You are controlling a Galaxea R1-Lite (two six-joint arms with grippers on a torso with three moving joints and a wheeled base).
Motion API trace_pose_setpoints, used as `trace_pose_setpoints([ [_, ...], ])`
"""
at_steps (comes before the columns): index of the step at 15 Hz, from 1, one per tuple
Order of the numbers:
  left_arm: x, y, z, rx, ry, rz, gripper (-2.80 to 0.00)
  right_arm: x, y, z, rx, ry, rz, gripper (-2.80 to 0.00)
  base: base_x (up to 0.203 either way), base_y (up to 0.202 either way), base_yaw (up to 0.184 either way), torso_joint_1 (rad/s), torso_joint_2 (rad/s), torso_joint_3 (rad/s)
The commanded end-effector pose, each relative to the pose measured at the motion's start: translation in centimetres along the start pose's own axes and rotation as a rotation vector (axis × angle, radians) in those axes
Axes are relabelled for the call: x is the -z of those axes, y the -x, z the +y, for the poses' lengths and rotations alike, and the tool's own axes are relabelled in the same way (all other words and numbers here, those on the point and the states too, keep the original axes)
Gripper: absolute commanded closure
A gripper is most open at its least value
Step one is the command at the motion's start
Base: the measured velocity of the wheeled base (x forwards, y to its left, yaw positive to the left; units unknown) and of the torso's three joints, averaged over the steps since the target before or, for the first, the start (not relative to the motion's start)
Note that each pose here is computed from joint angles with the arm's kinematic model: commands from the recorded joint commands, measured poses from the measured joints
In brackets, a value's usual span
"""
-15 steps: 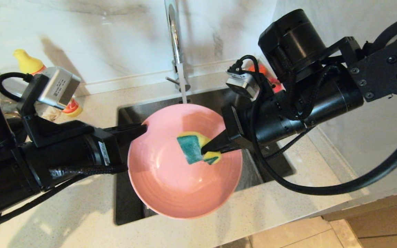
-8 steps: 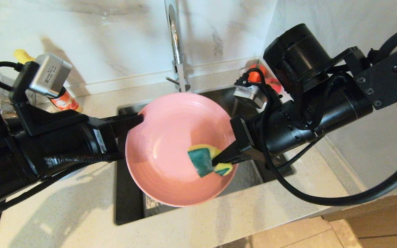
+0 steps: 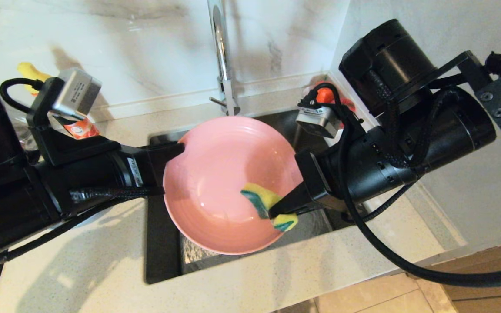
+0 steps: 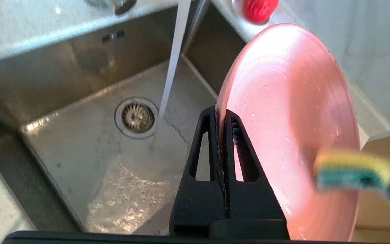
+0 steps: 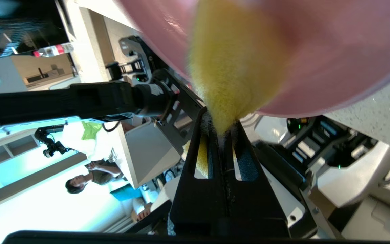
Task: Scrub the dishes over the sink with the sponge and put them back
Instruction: Wipe the plate, then rinse the plate
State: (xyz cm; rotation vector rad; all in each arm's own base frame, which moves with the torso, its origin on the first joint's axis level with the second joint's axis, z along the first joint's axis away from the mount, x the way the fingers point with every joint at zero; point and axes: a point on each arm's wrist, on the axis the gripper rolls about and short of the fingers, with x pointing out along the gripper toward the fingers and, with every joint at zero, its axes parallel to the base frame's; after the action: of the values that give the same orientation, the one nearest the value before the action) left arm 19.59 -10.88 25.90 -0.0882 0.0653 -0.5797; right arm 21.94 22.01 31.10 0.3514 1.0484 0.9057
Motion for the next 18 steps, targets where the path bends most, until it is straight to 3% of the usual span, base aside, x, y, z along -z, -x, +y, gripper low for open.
trace_pose_setpoints([
  [1,0.7,-0.7,0.2,-0.006,0.006,0.028,0.0,0.3,1.9,1.0,-0.031,0.027,-0.041,0.0,0.0,0.0,0.0,0.0,0.0,0.0],
  [8,2.4,-2.9,0.7,-0.054,0.096,0.099,0.0,0.6,7.3,2.9,-0.103,0.103,-0.212,0.0,0.0,0.0,0.0,0.0,0.0,0.0],
  [11,4.0,-5.0,1.3,-0.137,0.147,0.153,0.0,0.6,10.5,3.1,-0.109,0.117,-0.31,0.0,0.0,0.0,0.0,0.0,0.0,0.0],
  [14,4.5,-7.9,2.6,-0.23,0.306,0.146,0.0,0.6,13.0,2.5,-0.082,0.103,-0.392,0.0,0.0,0.0,0.0,0.0,0.0,0.0],
  [18,4.9,-11.2,5.2,-0.306,0.461,0.116,0.0,1.1,14.7,0.5,-0.009,0.049,-0.445,0.0,0.0,0.0,0.0,0.0,0.0,0.0],
])
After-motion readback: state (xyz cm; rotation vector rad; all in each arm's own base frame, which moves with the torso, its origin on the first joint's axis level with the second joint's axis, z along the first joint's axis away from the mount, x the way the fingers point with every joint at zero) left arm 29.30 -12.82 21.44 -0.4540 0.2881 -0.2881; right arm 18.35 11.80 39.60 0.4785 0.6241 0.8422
